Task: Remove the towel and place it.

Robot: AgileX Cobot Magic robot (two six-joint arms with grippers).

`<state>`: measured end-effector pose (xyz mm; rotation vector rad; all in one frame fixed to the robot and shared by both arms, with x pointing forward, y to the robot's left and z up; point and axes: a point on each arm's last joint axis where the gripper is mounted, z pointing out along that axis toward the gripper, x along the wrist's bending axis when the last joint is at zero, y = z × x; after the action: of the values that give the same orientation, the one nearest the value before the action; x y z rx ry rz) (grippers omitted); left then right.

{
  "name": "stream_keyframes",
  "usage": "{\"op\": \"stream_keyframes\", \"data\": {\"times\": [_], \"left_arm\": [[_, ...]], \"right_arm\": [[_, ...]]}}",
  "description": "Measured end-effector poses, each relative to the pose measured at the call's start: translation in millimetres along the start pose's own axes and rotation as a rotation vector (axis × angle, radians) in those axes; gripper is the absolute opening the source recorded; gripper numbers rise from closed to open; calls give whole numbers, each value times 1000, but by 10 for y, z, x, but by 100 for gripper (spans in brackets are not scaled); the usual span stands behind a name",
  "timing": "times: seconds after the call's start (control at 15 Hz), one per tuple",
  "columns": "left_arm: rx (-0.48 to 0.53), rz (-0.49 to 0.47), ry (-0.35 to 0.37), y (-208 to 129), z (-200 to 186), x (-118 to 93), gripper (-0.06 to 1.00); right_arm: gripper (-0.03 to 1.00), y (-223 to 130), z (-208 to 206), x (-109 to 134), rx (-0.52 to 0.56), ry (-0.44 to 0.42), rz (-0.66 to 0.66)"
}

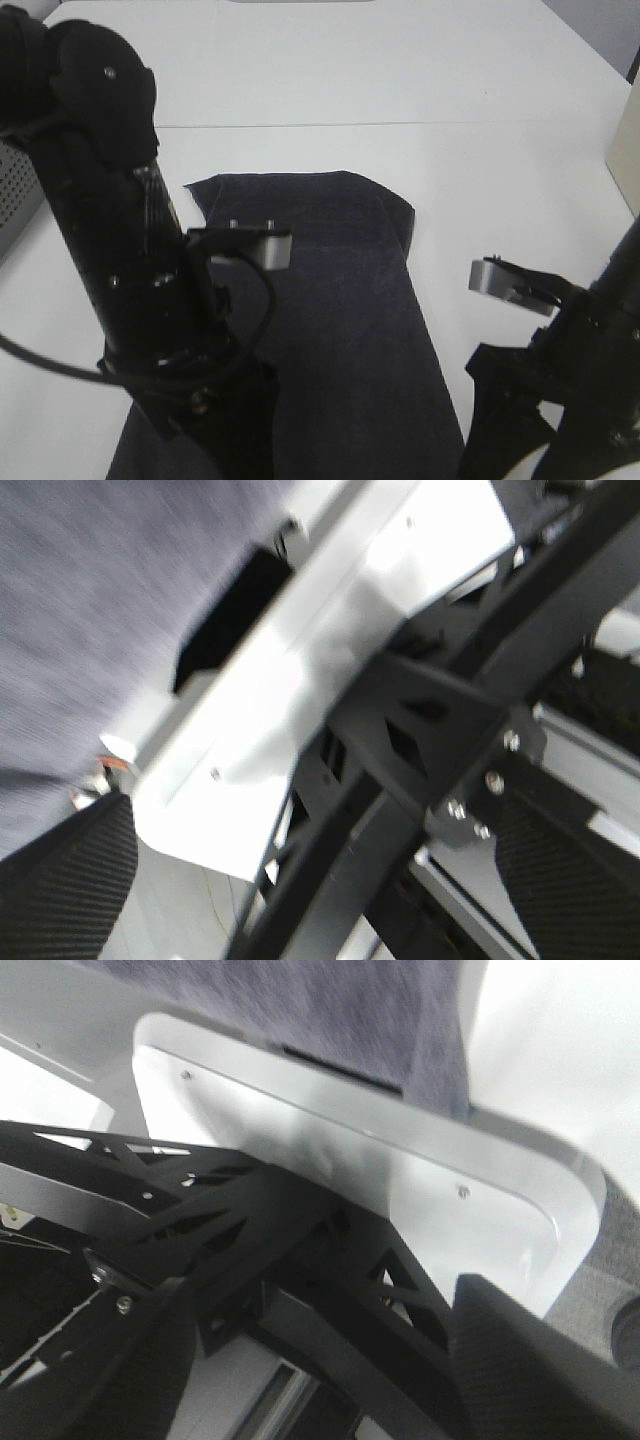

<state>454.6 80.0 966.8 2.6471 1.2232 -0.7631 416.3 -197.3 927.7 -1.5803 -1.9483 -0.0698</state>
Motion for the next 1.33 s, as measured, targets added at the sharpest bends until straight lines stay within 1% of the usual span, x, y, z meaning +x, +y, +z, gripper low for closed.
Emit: {"op": "stream_keyframes", "data": {"times": [0.07, 0.2, 0.27, 0.33, 0.53, 0.73, 0.87, 0.93, 1.0, 1.07, 1.2, 1.33], "left_arm": [[-53, -3, 18, 80, -158, 72, 91], [-165, -38, 52, 198, -508, 292, 91], [-230, -61, 71, 242, -713, 419, 91], [-287, -99, 85, 266, -906, 590, 91], [-414, -180, 123, 351, -1336, 1082, 91], [-476, -260, 134, 468, -1534, 1595, 91], [-516, -316, 119, 552, -1600, 1964, 91], [-529, -338, 102, 586, -1584, 2164, 91], [-548, -353, 75, 630, -1564, 2327, 91], [-577, -361, 42, 708, -1525, 2554, 91], [-580, -373, 20, 810, -1391, 2815, 91], [-563, -386, 4, 900, -1212, 3005, 91]], "right_arm": [[69, 112, -132, 71, -47, -9, -39], [69, 332, -446, 211, -159, -44, -117], [69, 460, -657, 282, -213, -48, -147], [69, 585, -848, 297, -249, -40, -152], [69, 996, -1484, 152, -394, -5, -170], [69, 1413, -1838, -94, -484, 73, -178], [69, 1719, -1944, -233, -529, 111, -182], [69, 1891, -1927, -318, -534, 120, -177], [69, 2036, -1924, -396, -544, 124, -175], [69, 2256, -1892, -533, -554, 130, -169], [69, 2499, -1731, -766, -537, 142, -135], [69, 2632, -1549, -927, -505, 154, -106]]}}
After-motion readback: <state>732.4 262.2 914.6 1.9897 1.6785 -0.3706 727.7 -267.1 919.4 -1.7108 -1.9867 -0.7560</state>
